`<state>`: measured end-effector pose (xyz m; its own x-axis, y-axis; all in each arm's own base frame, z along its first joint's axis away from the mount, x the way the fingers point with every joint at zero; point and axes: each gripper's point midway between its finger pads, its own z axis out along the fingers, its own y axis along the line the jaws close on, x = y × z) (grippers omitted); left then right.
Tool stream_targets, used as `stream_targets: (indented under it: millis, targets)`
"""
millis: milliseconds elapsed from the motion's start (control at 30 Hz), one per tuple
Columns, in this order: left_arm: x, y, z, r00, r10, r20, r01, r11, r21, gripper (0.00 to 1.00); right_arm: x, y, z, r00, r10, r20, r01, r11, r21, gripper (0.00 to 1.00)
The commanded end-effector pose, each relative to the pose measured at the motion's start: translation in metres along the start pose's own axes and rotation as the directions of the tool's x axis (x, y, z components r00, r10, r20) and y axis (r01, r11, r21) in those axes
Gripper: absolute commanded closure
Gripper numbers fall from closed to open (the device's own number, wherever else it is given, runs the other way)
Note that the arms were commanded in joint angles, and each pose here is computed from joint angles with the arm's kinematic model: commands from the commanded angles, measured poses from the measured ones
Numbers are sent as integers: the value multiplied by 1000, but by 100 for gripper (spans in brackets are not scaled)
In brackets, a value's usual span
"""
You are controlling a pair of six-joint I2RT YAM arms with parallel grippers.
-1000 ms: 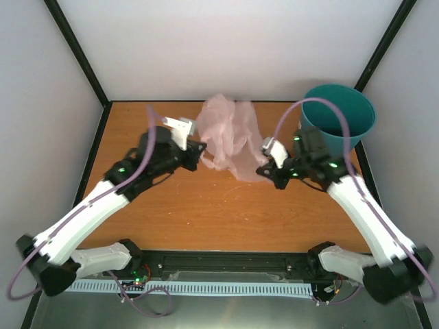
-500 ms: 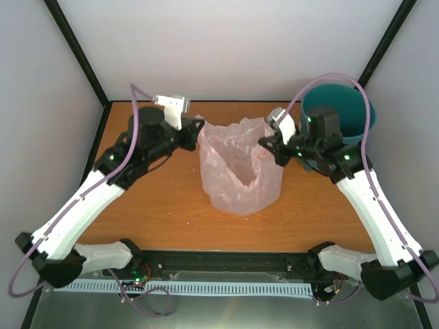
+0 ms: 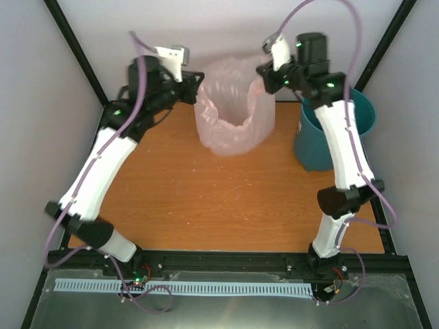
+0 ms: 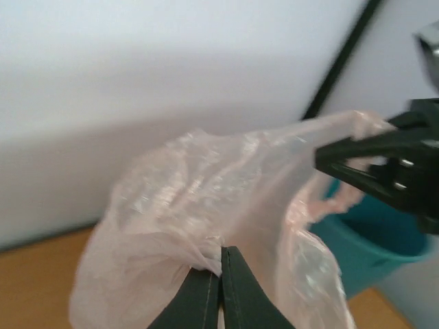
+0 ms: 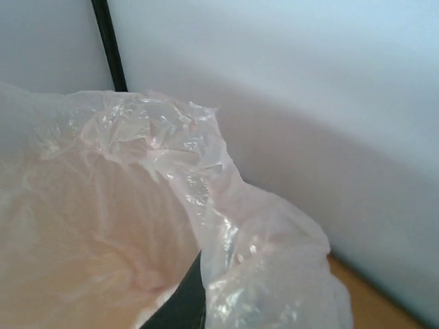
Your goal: Put the trash bags into the trash bin
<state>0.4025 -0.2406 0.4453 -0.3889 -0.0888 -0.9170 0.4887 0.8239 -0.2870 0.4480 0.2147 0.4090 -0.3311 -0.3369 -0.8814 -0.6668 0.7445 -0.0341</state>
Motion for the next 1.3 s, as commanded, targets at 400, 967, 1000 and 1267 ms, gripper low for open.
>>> stream_targets:
  millis: [400, 967, 1000, 1267]
  targets:
    - [89, 40, -31, 1000, -8, 10, 9, 990, -142, 99, 70, -30, -39, 986, -145, 88, 105, 930, 352, 97]
    - [163, -43, -147, 998, 59, 7, -58, 960, 273, 99, 191, 125, -81, 997, 13, -70, -37, 932, -360, 97]
    - [162, -42, -150, 999, 48, 6, -48, 962, 269, 99, 188, 127, -86, 998, 20, -63, -42, 929, -367, 97]
    - [130, -37, -140, 999, -36, -7, 37, 983, 178, 99, 136, 112, -105, 999, 32, 34, -21, 960, -279, 97]
